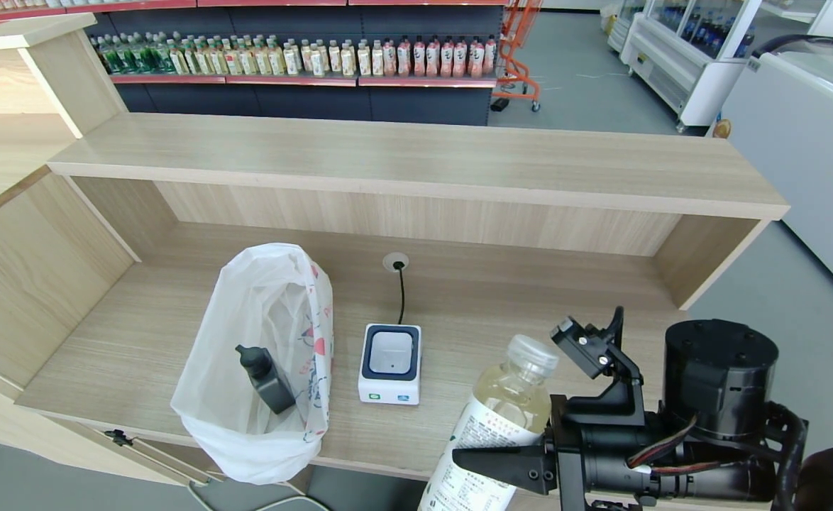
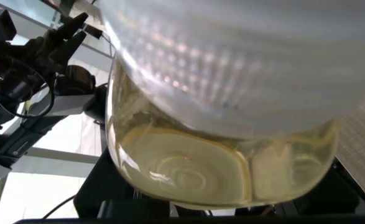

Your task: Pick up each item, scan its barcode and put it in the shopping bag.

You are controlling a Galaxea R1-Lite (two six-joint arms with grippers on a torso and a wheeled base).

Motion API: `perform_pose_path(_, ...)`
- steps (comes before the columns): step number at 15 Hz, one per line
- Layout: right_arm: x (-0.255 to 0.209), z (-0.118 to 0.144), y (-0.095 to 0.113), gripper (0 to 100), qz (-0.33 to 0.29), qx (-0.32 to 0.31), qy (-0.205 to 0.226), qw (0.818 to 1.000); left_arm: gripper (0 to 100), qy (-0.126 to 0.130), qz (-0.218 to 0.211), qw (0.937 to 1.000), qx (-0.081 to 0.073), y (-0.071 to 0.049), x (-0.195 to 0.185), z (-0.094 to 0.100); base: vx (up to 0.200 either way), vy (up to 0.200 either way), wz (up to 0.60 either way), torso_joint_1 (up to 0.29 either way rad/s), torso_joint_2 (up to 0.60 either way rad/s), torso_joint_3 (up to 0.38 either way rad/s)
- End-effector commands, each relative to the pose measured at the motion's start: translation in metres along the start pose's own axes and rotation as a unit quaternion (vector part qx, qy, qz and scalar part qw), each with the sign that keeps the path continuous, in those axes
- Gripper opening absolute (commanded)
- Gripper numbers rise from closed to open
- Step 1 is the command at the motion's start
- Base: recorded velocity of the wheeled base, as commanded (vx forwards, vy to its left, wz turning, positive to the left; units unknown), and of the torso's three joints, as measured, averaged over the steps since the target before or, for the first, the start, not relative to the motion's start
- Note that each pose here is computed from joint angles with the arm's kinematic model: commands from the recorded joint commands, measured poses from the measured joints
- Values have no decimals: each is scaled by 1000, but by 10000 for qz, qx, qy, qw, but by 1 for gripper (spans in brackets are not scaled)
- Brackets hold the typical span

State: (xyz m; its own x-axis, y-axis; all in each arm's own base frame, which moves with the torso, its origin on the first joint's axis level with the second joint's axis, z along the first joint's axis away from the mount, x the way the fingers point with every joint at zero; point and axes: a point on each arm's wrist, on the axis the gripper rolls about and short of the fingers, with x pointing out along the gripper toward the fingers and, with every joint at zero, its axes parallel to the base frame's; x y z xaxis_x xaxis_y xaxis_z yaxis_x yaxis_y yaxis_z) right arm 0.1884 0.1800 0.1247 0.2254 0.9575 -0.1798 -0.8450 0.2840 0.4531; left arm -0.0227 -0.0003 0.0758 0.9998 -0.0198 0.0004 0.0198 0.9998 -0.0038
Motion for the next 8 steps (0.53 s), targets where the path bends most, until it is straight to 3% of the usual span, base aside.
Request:
perform_pose_path(1, 0, 0, 0, 0, 2, -4, 3, 10000, 100, -6, -1, 10000, -4, 0, 0, 0, 0, 0, 0, 0, 0, 0)
perform_pose_path(8, 2, 6, 1, 0, 68, 144, -104, 9998, 100, -6, -1, 10000, -4, 0, 0, 0, 0, 0, 0, 0, 0, 0)
